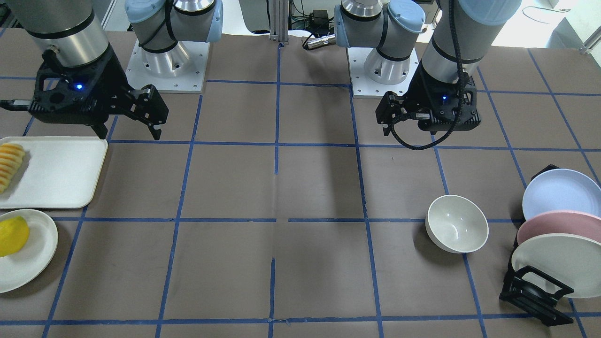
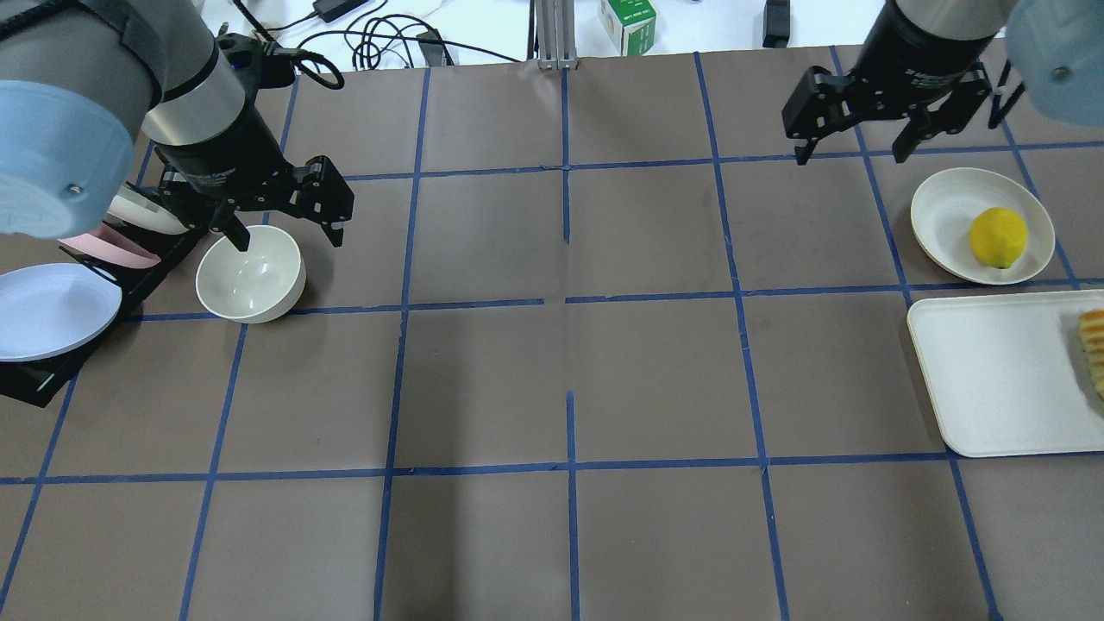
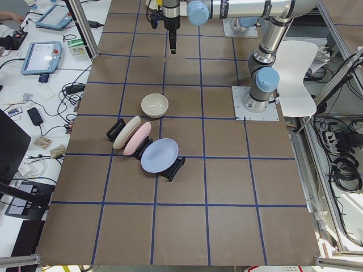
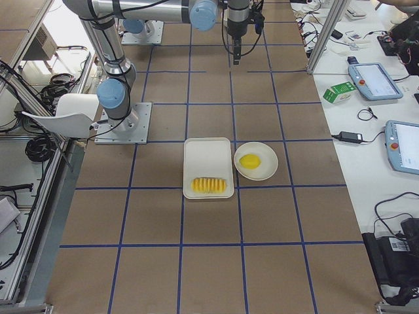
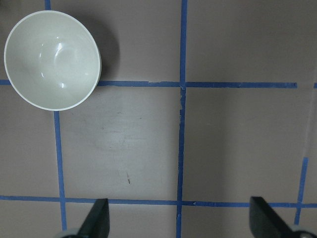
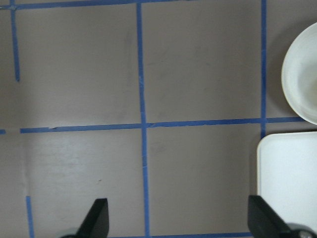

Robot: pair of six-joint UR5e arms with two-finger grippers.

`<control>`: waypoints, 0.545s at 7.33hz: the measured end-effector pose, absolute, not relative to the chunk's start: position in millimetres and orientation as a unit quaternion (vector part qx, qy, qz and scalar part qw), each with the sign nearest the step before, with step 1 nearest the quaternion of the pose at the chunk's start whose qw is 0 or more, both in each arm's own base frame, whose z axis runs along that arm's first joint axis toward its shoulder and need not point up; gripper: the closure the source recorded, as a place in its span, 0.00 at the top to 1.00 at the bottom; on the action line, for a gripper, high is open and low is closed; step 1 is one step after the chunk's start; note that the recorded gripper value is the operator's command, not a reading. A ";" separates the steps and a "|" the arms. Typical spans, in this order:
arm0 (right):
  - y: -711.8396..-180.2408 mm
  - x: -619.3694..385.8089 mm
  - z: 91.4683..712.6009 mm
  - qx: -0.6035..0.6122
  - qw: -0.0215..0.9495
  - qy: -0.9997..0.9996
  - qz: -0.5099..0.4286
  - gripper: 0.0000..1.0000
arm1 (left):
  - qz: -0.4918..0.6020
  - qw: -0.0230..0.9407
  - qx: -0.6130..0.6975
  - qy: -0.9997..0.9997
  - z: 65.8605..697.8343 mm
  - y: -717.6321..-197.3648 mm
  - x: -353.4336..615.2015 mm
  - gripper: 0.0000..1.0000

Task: Place bowl and put lemon in it

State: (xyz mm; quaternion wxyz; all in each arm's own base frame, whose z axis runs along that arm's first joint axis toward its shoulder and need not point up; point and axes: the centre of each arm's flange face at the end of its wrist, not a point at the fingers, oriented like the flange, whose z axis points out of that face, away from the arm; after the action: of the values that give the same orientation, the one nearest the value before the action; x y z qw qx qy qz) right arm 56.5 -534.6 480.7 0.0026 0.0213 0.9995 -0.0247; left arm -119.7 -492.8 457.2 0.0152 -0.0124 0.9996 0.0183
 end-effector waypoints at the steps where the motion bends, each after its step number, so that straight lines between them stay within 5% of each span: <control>1: -546.6 3.3 465.6 0.023 0.002 1.000 -0.013 1.00 | 0.019 0.015 -0.012 1.000 456.4 -493.2 -119.6 1.00; 4: -589.1 -144.2 380.0 -0.021 0.008 1.000 -0.003 1.00 | 0.021 0.014 -0.013 1.000 453.8 -495.1 -118.9 1.00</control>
State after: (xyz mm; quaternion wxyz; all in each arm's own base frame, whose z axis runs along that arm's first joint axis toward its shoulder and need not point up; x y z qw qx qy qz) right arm -144.2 -589.1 380.0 0.0081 -0.0213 0.9997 -0.0030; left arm -118.9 -495.1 453.8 0.0141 -0.0130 0.9996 0.0211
